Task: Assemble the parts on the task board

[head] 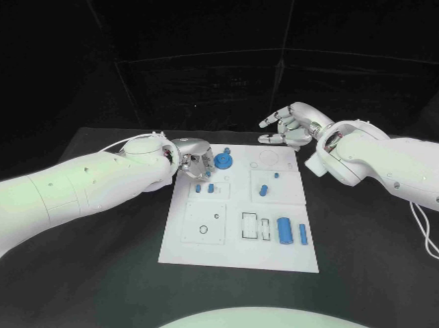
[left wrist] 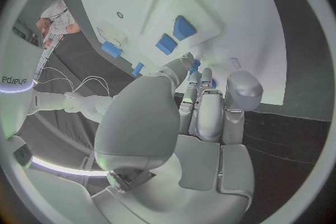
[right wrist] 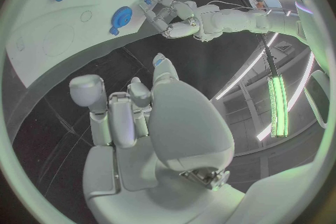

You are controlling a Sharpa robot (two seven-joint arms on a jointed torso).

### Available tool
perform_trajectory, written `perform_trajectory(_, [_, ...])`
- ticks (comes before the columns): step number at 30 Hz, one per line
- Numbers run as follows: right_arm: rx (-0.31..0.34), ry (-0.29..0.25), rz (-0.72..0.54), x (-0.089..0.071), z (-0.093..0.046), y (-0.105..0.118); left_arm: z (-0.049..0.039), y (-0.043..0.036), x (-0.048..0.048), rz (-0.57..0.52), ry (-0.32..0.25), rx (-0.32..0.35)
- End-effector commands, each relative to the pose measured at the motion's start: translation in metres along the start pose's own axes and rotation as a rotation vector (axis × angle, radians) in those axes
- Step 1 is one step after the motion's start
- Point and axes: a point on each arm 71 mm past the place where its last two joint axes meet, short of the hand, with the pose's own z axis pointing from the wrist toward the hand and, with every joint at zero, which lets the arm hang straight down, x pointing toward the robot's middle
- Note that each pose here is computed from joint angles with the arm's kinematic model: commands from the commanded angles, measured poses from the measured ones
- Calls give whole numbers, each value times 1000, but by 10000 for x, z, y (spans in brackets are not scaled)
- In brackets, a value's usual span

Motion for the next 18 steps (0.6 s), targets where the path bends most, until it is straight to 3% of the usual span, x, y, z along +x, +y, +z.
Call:
perform_trajectory(1, [10, 1, -5, -27, -1, -26, -33, 12, -29, -39, -29, 10])
perform_trajectory(10, [60, 55, -144, -80, -50, -161, -284, 173, -138, -219, -97, 14])
perform_trajectory(16, [72, 87, -319, -99, -109, -218, -474, 320, -266, -478, -215, 29])
perform_trajectory(18, [75, 99, -399, -82, -151, -242, -549, 373, -317, -636, -283, 43])
